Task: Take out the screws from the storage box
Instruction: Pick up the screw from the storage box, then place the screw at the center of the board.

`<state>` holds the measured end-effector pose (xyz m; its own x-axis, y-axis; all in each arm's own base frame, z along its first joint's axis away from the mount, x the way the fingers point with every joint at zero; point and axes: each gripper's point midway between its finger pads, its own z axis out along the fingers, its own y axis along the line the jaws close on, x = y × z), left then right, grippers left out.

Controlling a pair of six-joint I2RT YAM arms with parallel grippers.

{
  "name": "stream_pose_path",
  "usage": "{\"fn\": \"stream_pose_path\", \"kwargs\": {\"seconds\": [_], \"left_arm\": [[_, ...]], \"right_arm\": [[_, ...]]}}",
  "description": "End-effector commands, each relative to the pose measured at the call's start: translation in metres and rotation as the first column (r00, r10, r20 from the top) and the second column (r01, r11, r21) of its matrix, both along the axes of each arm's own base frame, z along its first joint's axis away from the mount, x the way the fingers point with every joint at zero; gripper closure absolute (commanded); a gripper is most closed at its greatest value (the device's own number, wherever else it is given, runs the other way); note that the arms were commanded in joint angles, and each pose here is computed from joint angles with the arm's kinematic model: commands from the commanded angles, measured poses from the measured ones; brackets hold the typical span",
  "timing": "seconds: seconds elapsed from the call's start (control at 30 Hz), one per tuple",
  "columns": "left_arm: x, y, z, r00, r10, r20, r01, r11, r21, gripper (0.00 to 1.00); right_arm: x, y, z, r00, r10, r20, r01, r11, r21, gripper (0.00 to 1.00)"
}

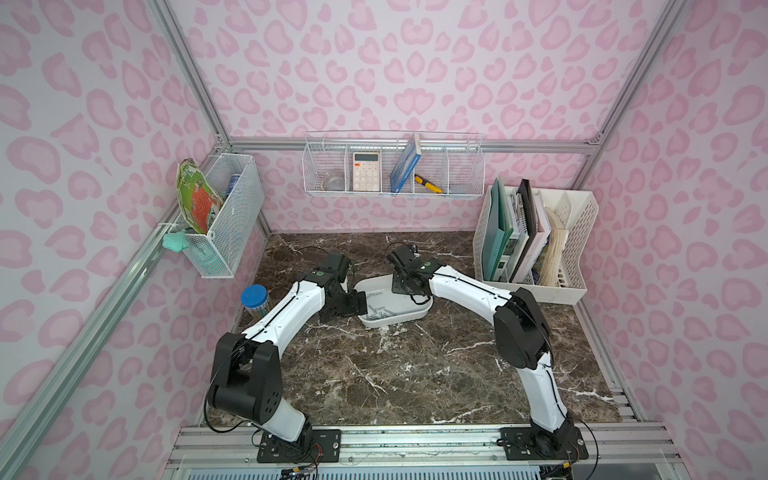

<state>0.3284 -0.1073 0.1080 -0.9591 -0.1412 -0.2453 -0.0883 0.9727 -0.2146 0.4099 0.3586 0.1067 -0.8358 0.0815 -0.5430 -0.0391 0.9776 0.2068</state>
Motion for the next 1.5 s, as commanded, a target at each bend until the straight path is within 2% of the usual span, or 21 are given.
{"fn": "stream_pose_path", "kwargs": {"seconds": [0.0, 0.4, 0.53, 1.0, 1.3, 1.47], "left_arm": [[-0.003, -0.004, -0.001, 1.000, -0.016, -0.019, 0.016, 1.000, -0.006, 0.06], [-0.006, -0.007, -0.007, 0.998, -0.037, -0.059, 0.036, 0.999, -0.004, 0.05], [-0.005, -0.007, -0.009, 0.997, -0.036, -0.062, 0.036, 0.999, 0.001, 0.05], [-0.007, -0.007, -0.018, 0.995, -0.037, -0.093, 0.038, 0.999, 0.008, 0.05], [-0.007, -0.010, -0.019, 0.994, -0.042, -0.103, 0.041, 0.999, -0.012, 0.05], [-0.007, -0.009, -0.021, 0.993, -0.039, -0.111, 0.039, 0.999, -0.005, 0.05]], "right_arm": [[0.000, -0.012, 0.012, 0.999, -0.021, 0.038, 0.021, 1.000, 0.002, 1.00], [-0.034, -0.086, 0.021, 0.993, -0.105, 0.056, 0.105, 0.994, -0.002, 1.00], [-0.047, -0.113, 0.001, 0.991, -0.133, 0.026, 0.134, 0.991, -0.032, 1.00], [-0.063, -0.145, -0.048, 0.998, -0.063, -0.018, 0.061, 0.994, -0.092, 1.00], [-0.065, -0.168, -0.074, 0.997, -0.060, -0.054, 0.053, 0.992, -0.113, 1.00], [-0.065, -0.165, -0.082, 0.997, -0.043, -0.066, 0.036, 0.993, -0.109, 1.00]]}}
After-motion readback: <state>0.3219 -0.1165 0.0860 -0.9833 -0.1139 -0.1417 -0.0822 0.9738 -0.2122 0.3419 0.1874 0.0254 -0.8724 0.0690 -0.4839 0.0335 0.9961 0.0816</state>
